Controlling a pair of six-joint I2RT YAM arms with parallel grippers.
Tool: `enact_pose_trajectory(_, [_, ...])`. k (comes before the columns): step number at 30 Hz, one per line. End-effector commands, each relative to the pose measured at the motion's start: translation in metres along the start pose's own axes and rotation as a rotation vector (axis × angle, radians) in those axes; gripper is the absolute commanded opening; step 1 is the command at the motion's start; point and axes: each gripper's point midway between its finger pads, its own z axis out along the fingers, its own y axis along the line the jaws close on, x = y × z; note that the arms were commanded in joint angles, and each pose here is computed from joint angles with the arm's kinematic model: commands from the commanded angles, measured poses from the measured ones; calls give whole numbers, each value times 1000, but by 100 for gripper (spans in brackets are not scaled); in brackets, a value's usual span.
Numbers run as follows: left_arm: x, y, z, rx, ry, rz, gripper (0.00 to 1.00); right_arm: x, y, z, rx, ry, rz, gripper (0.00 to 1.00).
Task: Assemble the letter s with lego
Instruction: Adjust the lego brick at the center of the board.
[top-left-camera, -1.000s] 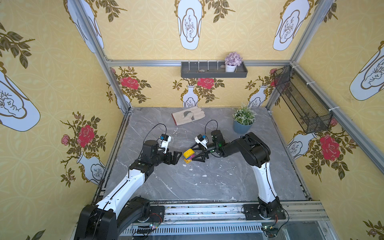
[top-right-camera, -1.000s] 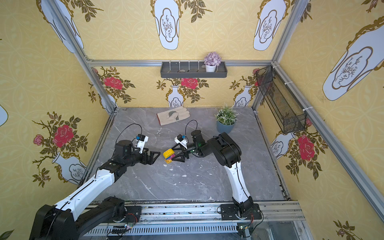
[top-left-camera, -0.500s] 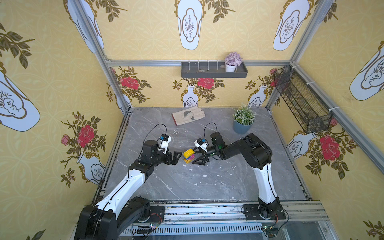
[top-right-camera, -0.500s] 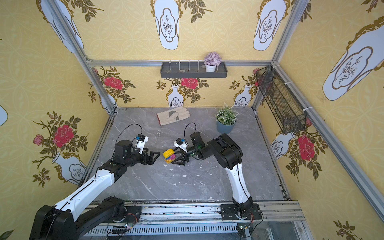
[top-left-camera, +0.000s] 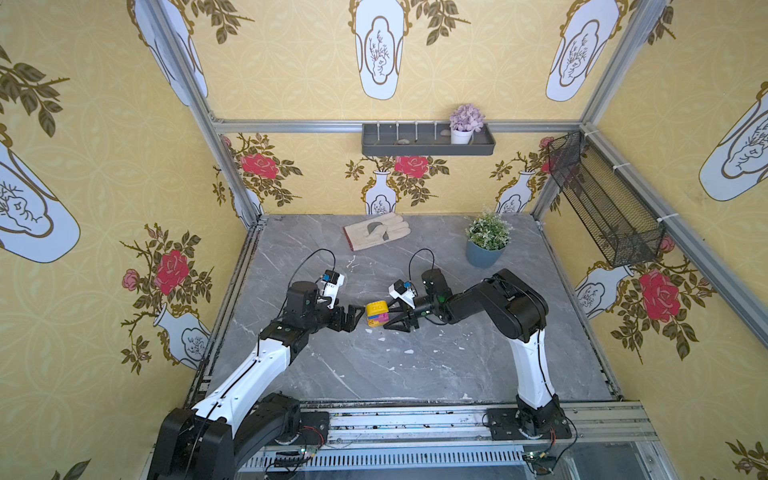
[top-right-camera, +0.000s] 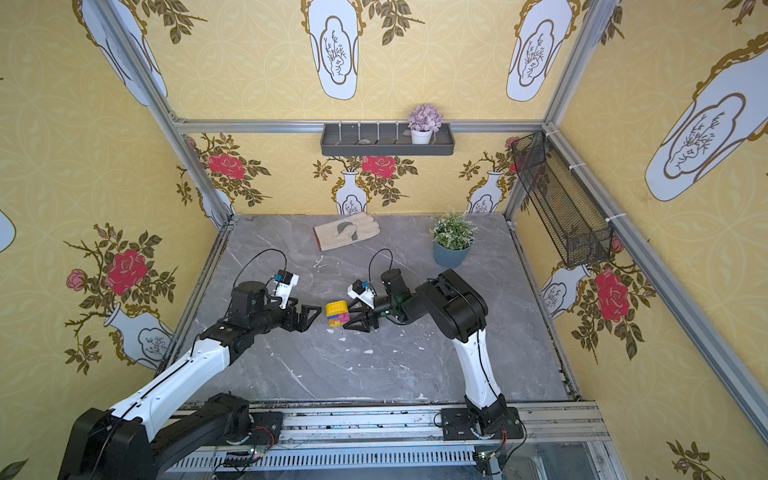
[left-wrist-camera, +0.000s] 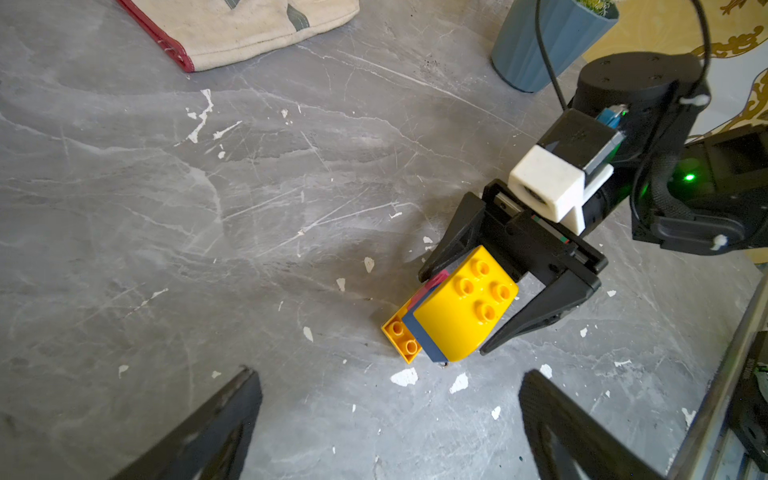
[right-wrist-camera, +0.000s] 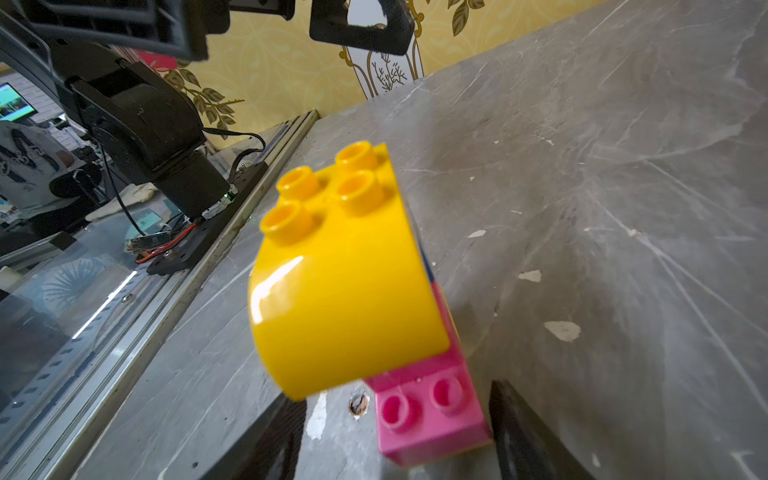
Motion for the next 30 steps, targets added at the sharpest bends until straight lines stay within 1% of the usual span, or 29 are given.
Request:
enact_pose_trajectory(1, [6,1,1,2,17,10,99,46,-4,1,85,116,251,71])
enact_pose_trajectory(7, [11,1,3,0,45,17,99,51,-9,6,109,101,228,70])
enact_pose_trajectory(11, [15,1,6,1,67,26,99,58,-9,7,117,97,229,66])
enact_pose_trajectory(13, [15,1,7,-1,74,31,99,61,-9,7,115,96,232,60])
enact_pose_trajectory(14, [16,0,7,2,78,32,99,62,-9,8,115,97,232,59])
enact_pose_trajectory(24, [20,0,11,3,97,34,99,62,-10,12,112,80,219,58])
enact_pose_trajectory(25, [20,0,11,4,98,35,99,61,-10,12,113,78,217,57])
enact_pose_trajectory(27, [21,0,12,7,101,35,99,62,-10,13,105,78,219,51])
enact_pose_trajectory(30, [22,0,12,6,104,34,99,62,-10,13,105,75,218,47])
